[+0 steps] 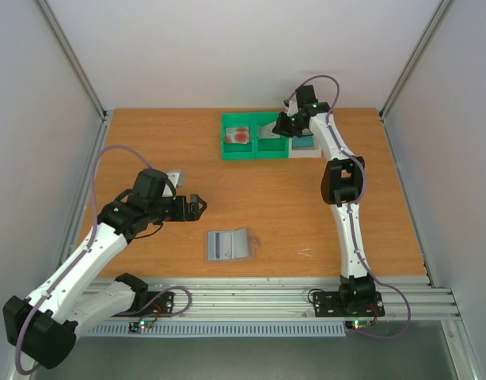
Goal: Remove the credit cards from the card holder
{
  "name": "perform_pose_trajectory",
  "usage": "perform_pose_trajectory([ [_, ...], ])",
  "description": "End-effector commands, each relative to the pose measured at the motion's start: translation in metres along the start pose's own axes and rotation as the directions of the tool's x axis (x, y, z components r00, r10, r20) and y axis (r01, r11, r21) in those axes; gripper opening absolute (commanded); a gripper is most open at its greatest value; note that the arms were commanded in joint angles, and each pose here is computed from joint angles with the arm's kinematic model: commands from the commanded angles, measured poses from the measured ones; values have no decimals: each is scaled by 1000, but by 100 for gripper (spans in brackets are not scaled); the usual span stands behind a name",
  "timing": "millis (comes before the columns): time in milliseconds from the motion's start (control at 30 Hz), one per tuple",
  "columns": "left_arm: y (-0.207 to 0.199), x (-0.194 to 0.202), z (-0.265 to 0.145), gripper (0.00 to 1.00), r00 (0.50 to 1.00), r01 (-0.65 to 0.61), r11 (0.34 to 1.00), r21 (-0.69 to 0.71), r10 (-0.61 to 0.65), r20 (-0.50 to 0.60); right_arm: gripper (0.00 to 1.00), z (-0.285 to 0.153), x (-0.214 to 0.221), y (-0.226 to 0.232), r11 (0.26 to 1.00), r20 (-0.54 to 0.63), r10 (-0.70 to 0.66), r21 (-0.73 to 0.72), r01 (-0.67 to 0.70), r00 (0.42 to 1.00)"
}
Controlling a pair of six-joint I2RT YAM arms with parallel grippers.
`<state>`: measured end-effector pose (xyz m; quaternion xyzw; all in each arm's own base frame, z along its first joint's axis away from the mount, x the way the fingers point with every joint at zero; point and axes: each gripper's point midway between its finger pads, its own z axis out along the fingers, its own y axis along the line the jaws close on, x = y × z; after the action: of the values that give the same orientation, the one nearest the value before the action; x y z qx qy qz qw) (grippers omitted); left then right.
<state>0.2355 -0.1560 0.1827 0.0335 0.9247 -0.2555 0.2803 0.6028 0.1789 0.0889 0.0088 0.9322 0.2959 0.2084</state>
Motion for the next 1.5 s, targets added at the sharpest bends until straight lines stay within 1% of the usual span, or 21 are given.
perform_pose_trajectory([
  [0,-3,-10,3,99,1000,-10,1000,2,10,21,9,-4,-16,-2,1000,53,17,8,-18,998],
  [100,-1,-10,7,99,1000,1,1000,-9,-1,6,13,-5,-21,-6,999,78,17,34,-20,997],
  [200,0,-9,11,99,1000,11,1000,-11,-11,-4,20,-10,-28,-9,998,103,41,46,-46,994],
  [300,4,-6,18,99,999,33,999,-24,-33,-19,23,-20,-34,-7,997,121,64,37,-69,991],
  [400,4,0,26,99,996,43,999,-27,-45,-78,25,-32,-38,3,997,133,72,20,-75,989],
  [533,5,10,34,99,990,68,998,-14,-69,-126,30,-53,-37,20,996,125,86,-9,-86,988],
  [700,0,24,49,98,975,108,994,34,-99,-200,31,-81,-24,37,992,83,127,-3,-127,988],
  [800,-15,35,59,94,957,146,980,135,-106,-271,32,-93,-6,49,989,38,145,14,-146,989],
  [867,-23,47,68,88,937,185,963,198,-113,-330,33,-98,9,58,988,2,149,25,-149,989],
  [933,-26,53,73,82,922,214,953,216,-124,-368,33,-103,26,67,988,-35,150,36,-148,988],
  [1000,-26,56,76,79,915,224,949,220,-128,-382,33,-106,42,78,990,-61,139,46,-136,988],
  [1100,-23,56,80,75,918,225,951,213,-133,-373,33,-109,66,91,987,-79,159,43,-156,984],
  [1167,-20,58,83,72,916,236,950,204,-148,-372,34,-106,90,92,984,-109,174,45,-170,979],
  [1233,-19,60,87,70,913,255,945,203,-166,-374,33,-111,106,98,985,-112,172,28,-170,979],
  [1467,-8,80,101,64,878,330,929,170,-236,-415,33,-116,177,112,986,-168,163,-16,-169,972],
])
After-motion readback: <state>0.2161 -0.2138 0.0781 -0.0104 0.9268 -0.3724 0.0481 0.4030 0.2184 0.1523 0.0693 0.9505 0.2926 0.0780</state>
